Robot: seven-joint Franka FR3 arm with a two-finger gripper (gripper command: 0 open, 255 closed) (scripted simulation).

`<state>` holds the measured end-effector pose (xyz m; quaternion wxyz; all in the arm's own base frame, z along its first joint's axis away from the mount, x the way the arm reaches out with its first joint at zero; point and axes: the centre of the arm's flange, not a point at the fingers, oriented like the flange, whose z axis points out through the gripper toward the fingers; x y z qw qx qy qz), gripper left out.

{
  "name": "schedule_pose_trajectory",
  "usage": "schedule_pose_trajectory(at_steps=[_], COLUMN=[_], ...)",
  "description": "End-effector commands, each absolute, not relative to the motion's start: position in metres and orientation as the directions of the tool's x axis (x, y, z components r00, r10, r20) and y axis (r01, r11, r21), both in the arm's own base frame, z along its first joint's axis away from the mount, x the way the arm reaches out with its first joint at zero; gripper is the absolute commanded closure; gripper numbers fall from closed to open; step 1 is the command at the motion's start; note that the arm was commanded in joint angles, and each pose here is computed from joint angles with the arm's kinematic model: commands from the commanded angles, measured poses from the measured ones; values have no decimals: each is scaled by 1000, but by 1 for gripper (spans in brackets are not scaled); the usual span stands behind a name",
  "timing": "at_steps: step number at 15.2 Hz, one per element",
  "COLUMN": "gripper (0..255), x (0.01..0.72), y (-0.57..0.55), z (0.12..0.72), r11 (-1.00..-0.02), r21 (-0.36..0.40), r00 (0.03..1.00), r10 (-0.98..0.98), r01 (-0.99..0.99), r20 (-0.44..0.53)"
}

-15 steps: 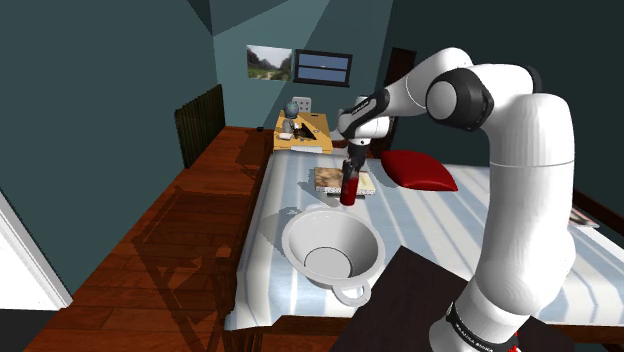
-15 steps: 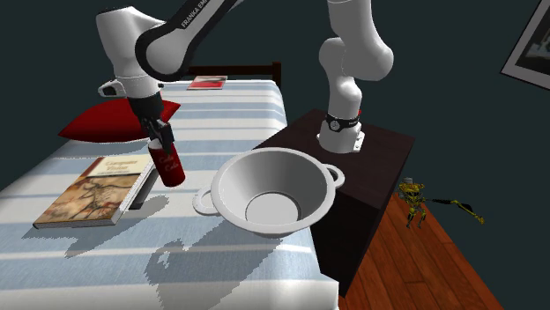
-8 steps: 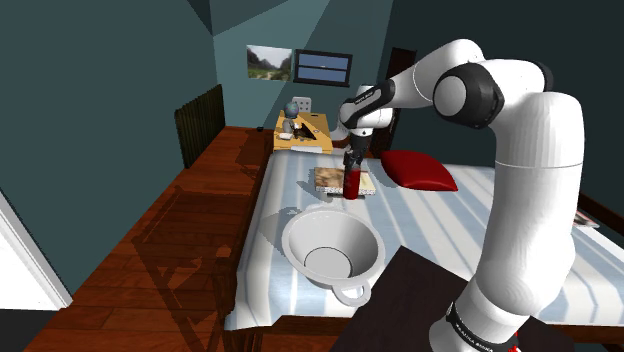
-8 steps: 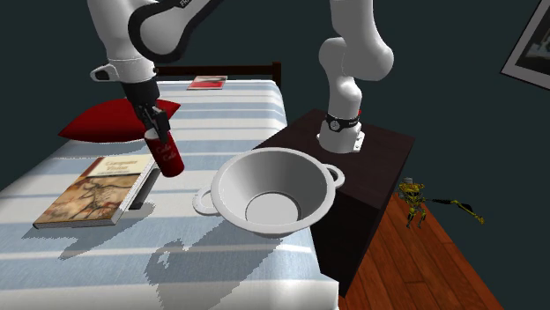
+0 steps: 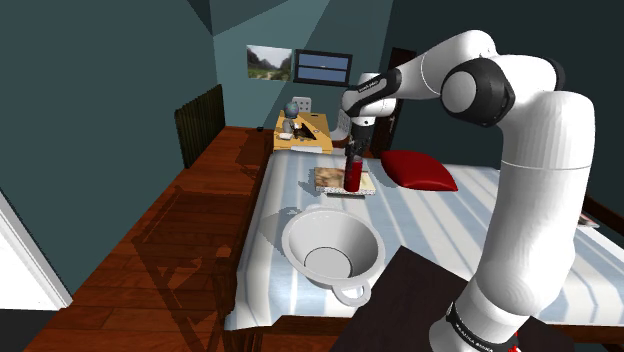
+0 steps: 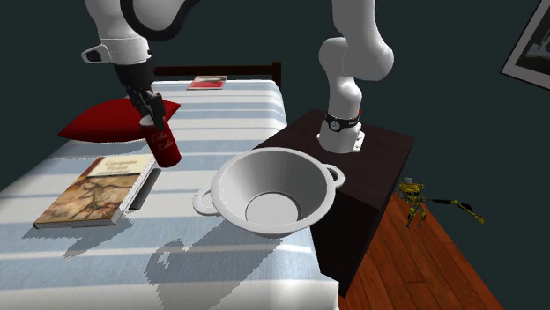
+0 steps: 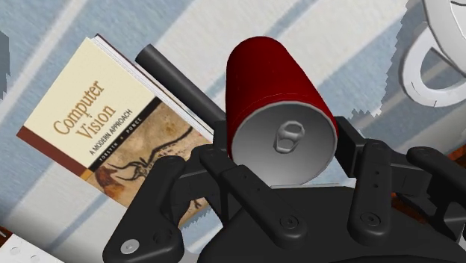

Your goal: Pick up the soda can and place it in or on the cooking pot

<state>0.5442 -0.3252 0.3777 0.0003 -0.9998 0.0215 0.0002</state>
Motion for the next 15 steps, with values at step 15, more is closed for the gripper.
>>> schedule_pose_trajectory(at_steps=[15], gripper=[255], x=[528], y=[-289], z=[454], r11=[-999], r21=[0], r00=[999], r10=[-43], r01=[-43], r20=[0])
